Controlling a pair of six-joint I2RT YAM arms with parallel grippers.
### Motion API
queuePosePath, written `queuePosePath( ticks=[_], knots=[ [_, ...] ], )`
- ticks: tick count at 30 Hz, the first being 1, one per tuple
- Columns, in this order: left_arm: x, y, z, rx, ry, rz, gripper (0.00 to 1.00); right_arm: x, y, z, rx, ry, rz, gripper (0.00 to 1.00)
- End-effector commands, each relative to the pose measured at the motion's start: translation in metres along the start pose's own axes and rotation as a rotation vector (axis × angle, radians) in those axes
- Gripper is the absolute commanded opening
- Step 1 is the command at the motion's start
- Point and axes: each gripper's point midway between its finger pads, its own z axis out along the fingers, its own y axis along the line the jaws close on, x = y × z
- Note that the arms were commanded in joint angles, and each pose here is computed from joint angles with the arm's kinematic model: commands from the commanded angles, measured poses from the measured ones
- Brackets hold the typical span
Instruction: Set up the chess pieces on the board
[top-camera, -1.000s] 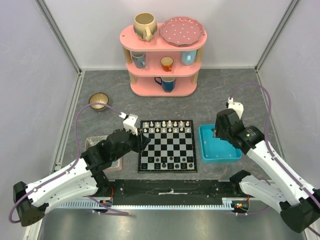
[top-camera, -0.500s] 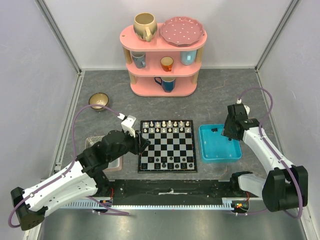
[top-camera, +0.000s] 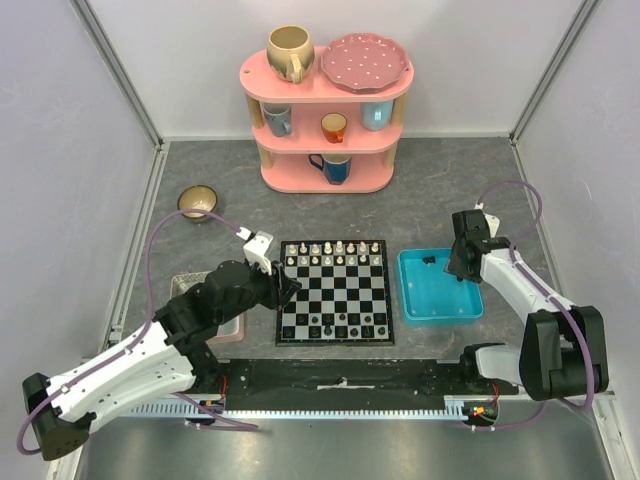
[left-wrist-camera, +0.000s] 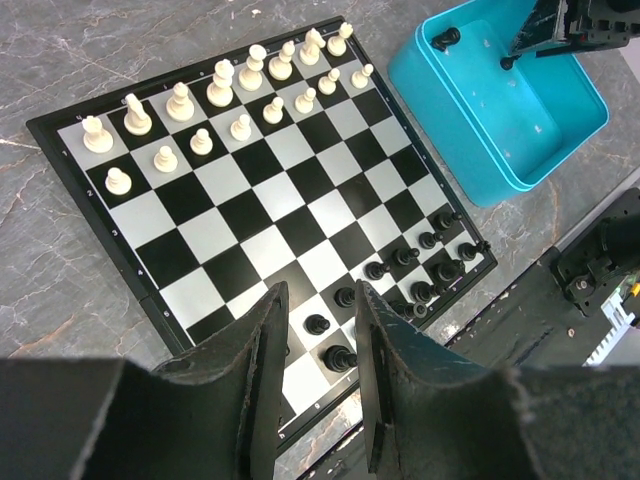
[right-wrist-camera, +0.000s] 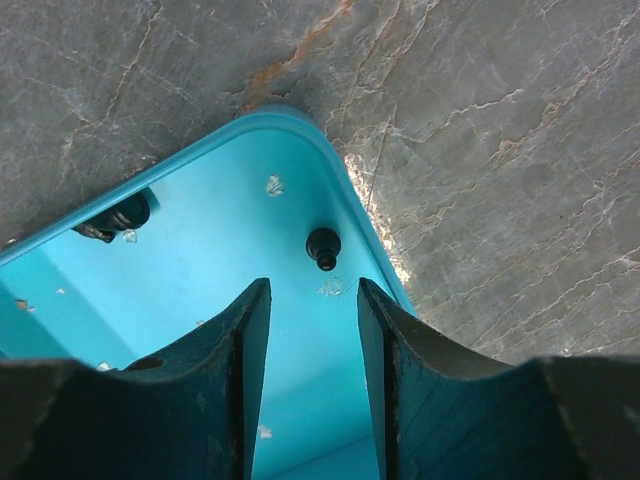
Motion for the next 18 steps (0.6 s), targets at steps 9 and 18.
queuePosePath(
  ticks=[9, 18],
  knots=[
    [-0.015, -0.001, -0.005, 0.013, -0.086, -0.016, 0.40, -0.018, -0.006, 0.015, 0.076, -0.057, 0.001, 0.41],
    [-0.012, -0.002, -0.002, 0.019, -0.072, -0.016, 0.40, -0.013, -0.007, 0.023, 0.088, -0.041, -0.010, 0.36]
  ],
)
